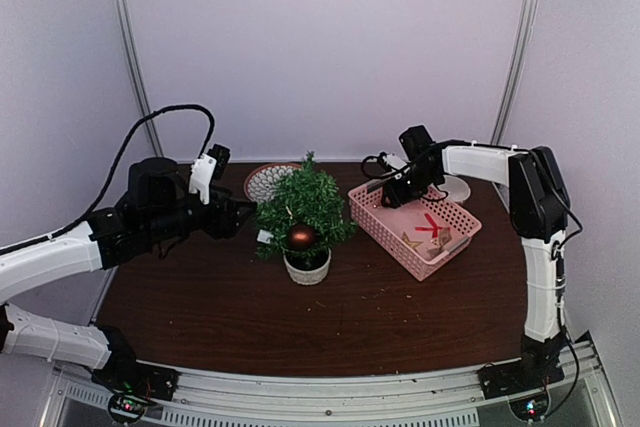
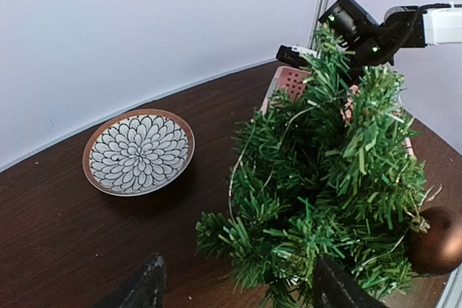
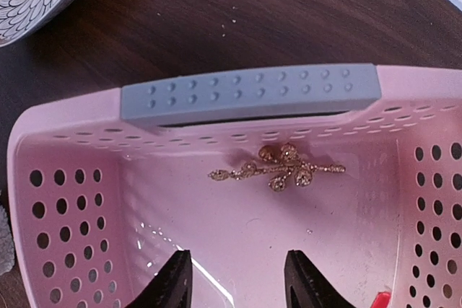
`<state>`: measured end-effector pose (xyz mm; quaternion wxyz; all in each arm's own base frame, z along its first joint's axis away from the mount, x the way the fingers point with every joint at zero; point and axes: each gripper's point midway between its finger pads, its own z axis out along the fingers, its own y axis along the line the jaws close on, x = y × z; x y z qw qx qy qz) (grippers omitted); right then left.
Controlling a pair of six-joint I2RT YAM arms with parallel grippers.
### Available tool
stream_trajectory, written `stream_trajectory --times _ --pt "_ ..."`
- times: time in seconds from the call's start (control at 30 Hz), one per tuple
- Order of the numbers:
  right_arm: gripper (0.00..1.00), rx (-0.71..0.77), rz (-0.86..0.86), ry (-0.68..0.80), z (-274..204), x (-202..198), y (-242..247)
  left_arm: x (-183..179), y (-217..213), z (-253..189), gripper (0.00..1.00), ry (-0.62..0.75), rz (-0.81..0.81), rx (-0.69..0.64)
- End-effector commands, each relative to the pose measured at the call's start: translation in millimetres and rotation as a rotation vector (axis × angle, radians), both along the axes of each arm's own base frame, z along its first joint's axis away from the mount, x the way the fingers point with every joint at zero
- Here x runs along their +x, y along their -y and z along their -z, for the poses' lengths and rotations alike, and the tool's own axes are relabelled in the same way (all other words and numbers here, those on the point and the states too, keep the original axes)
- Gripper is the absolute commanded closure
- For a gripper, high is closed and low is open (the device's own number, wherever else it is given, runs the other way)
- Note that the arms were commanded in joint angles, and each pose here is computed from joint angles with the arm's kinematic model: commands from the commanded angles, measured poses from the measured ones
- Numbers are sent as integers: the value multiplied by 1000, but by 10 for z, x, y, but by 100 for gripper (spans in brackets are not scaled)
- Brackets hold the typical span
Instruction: Decorate the small christmas tree
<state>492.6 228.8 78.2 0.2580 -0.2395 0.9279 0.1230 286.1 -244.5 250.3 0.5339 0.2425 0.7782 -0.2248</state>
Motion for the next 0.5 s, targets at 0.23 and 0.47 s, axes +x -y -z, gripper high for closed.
stream_trajectory --times 0.23,0.47 --pt "57 69 -24 16 44 367 -152 125 76 -241 30 59 -1 -58" --pt "59 71 -17 -22 207 409 -185 133 69 -242 30 59 -3 -52"
